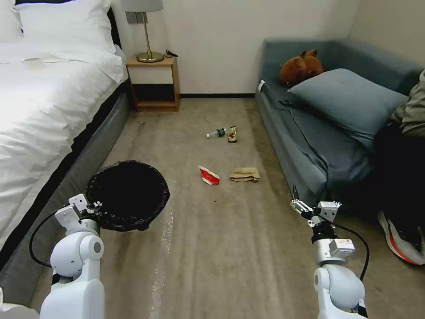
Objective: Pick up the trash bin, then pick up the garbage on the floor and place it into the trash bin.
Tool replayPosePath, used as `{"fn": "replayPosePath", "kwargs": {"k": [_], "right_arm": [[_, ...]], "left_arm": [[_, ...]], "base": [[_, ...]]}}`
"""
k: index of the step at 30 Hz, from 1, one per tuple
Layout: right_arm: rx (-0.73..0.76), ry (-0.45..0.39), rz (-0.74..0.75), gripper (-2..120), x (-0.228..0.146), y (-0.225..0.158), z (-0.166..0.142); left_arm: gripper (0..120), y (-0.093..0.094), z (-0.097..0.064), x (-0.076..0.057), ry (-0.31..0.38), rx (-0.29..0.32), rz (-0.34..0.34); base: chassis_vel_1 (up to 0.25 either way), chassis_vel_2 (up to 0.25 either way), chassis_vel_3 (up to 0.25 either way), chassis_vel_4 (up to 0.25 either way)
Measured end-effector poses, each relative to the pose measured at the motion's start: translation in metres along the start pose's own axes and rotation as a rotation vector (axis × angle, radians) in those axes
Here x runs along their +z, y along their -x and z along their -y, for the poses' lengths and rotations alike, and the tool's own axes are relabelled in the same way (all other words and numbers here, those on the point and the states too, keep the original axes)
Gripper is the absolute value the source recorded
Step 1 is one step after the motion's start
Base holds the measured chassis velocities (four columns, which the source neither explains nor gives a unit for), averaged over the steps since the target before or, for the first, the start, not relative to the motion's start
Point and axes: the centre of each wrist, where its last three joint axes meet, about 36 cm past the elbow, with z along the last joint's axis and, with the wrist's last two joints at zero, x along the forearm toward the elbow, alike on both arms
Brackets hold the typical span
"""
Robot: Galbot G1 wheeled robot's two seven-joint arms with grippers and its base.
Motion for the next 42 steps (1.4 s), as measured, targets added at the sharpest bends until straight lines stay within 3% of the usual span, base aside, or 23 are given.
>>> {"fn": "replayPosePath", "kwargs": {"k": [42], "right_arm": [[-0.018, 0.000, 0.001, 100, 0.0038, -0.0024, 0.0022]], "left_arm": [[3, 0.0038, -0.0010, 0.0062, 0.002, -0.010, -0.010]], "base": [[-0.027, 0.025, 0.028, -0.026]]}}
